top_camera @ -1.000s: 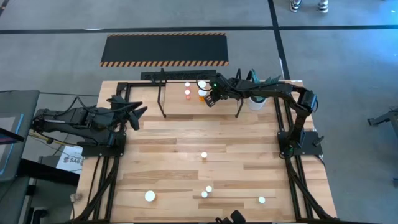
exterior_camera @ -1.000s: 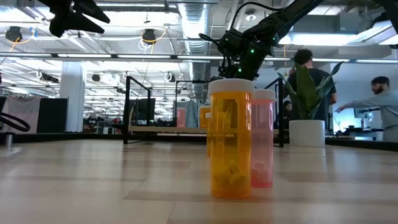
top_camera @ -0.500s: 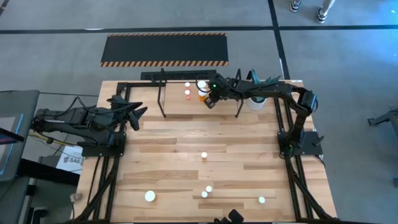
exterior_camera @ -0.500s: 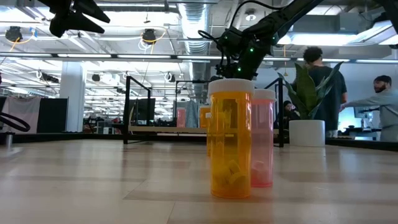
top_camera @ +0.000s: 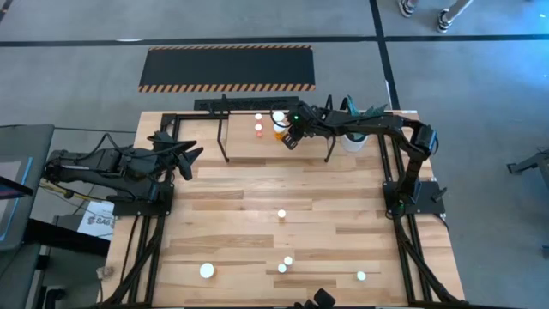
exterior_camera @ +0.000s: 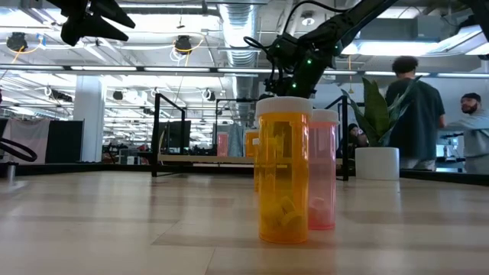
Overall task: Pick and place medicine bottles onto shelf by color
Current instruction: Put the left yellow pill bottle on the shelf aligned with the other yellow pill bottle
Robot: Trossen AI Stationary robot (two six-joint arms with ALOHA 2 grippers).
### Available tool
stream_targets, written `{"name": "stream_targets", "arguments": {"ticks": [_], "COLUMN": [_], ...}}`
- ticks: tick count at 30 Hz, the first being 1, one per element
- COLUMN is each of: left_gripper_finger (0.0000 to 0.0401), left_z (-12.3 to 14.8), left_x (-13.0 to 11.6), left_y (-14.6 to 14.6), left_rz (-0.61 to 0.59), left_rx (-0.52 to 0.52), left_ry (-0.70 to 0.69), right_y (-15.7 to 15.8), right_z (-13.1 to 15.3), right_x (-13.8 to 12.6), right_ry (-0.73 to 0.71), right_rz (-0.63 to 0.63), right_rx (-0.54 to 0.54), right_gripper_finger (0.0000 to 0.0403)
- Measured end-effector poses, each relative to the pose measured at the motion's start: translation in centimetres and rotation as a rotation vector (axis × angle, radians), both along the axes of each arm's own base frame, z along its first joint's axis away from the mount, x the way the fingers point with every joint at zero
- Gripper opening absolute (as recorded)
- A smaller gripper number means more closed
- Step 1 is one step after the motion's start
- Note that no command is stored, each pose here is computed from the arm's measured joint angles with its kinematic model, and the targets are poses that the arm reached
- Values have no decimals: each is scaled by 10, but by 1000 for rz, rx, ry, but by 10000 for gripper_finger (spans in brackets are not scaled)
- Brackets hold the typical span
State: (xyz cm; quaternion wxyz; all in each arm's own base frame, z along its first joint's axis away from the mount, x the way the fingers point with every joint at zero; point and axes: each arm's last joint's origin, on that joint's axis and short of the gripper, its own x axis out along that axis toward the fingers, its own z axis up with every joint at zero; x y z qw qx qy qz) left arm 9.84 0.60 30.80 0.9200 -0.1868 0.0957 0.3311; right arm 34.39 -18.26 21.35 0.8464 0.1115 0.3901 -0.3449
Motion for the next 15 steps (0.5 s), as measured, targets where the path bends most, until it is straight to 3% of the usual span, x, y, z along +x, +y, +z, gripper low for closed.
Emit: {"name": "stream_targets", "arguments": {"ticks": [15], "left_gripper_finger": [174], "left_z": [0], "left_x": [0], "left_y": [0], "left_rz": [3], "left_rx": [-3], "left_ry": [-3], "right_y": [2], "right_z": [-1], "right_x": [0], "right_ry": [33], "right_rz": [43], "right_rx": [-20], "right_gripper_finger": [146]}}
